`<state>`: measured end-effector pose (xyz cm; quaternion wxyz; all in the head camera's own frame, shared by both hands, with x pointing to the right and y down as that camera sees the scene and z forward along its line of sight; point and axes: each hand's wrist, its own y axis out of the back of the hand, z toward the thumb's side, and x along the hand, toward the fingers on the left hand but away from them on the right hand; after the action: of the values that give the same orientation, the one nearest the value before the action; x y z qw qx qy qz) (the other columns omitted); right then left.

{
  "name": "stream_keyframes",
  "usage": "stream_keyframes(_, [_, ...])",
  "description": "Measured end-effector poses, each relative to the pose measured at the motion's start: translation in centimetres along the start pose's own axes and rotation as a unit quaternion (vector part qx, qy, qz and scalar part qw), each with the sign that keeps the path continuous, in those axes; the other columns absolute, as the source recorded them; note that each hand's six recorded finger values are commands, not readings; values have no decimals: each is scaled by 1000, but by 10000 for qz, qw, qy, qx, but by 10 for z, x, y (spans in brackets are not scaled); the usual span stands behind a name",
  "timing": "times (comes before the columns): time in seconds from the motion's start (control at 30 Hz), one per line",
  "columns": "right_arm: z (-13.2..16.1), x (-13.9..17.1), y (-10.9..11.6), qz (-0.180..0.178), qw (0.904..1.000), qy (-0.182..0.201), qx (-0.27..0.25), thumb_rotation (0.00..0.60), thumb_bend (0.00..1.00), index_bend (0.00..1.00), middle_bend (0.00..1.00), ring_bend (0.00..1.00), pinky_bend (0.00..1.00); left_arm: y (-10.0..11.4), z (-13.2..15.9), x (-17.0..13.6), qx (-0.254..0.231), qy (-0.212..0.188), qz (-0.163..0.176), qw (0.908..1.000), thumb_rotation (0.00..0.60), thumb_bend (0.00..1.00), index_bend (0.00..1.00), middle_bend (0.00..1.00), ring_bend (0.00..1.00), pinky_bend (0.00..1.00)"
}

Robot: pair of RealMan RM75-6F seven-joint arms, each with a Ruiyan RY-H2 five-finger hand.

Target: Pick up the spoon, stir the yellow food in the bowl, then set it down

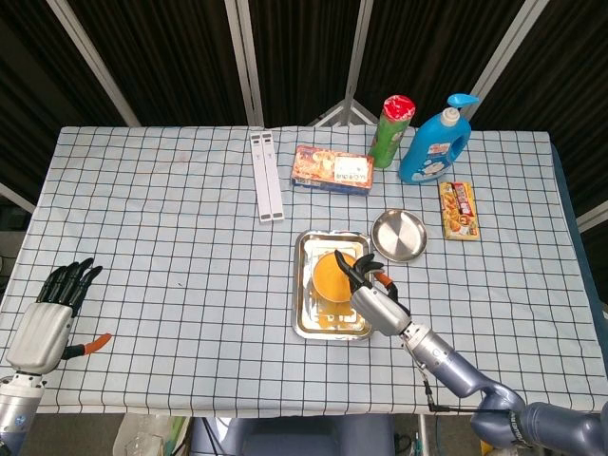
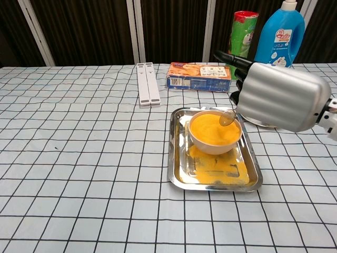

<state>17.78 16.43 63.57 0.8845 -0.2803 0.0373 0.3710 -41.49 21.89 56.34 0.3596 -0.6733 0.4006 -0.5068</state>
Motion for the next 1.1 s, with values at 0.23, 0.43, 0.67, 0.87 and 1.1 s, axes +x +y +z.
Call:
stream_keyframes(0.23, [-3,-3,-5,365,9968,-168,-694,600,545,611,609,428,0,0,-1,0,-19,24,-10,10000,600,0,0,0,0,35])
stream_keyframes(0.43, [-16,-4,-27,809,9884,-565,-1158,600,545,611,609,428,0,1,0,0,-22,2,22,10000,600,0,0,0,0,35])
stream_keyframes(0.67, [-32,1,-71,1413,9723,-1004,-1566,600,544,610,609,428,0,0,0,1,-51,21,-2,10000,600,0,0,0,0,35])
stream_keyframes(0.87, [-33,13,-112,1986,9515,-1232,-1999,600,545,611,609,428,0,-1,0,1,-50,28,-20,10000,600,0,0,0,0,35])
stream_keyframes(1.1, [-14,23,-148,2507,9323,-1272,-2274,600,545,611,609,428,0,-3,3,1,-17,-8,-41,10000,600,0,0,0,0,35])
